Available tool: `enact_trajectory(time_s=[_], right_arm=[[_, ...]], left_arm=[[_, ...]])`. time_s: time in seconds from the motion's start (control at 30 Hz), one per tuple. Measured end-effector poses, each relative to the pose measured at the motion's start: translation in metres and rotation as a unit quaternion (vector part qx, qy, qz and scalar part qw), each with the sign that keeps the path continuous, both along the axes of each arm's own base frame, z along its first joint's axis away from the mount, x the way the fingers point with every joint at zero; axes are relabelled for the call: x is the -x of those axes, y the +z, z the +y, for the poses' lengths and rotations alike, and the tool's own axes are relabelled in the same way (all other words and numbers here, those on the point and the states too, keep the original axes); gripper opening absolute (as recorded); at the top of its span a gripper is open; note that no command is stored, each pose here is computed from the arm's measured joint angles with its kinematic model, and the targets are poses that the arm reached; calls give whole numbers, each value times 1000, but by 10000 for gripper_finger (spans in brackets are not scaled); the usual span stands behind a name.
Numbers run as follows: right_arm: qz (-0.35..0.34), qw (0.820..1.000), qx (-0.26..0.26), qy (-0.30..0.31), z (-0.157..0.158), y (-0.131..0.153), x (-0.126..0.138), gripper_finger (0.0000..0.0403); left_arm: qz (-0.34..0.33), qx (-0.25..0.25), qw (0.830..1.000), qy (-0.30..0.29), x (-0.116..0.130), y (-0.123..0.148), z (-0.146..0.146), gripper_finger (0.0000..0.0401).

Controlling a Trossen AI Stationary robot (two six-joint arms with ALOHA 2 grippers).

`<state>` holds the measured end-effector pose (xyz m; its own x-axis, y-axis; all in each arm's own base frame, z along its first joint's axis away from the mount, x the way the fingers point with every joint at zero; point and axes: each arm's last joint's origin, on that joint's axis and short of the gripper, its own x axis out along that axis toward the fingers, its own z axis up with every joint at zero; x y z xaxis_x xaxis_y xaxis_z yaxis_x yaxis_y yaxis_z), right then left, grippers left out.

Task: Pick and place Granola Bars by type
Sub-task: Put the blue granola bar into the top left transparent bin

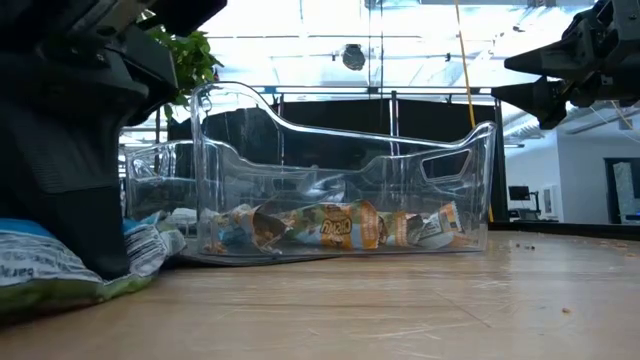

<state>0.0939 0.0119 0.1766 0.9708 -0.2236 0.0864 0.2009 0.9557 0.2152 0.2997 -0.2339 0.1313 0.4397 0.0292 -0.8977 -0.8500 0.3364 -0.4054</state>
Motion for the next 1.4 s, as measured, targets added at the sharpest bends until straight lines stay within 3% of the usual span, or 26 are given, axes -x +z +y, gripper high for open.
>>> enact_trajectory(time_s=[0.2,0.4,0.87,1.03,1.4], right_arm=[[0,1000,0,0,0,0,0,279],[0,1000,0,0,0,0,0,279],[0,1000,0,0,0,0,0,279],[0,1000,0,0,0,0,0,279],[0,1000,0,0,0,0,0,279]], left_arm=[[1,20,1000,5,5,16,2,13],[-25,25,999,33,20,50,5,14],[-122,-20,992,15,68,139,31,9],[-166,-58,984,18,75,168,59,11],[-167,-178,969,-37,69,208,147,9]])
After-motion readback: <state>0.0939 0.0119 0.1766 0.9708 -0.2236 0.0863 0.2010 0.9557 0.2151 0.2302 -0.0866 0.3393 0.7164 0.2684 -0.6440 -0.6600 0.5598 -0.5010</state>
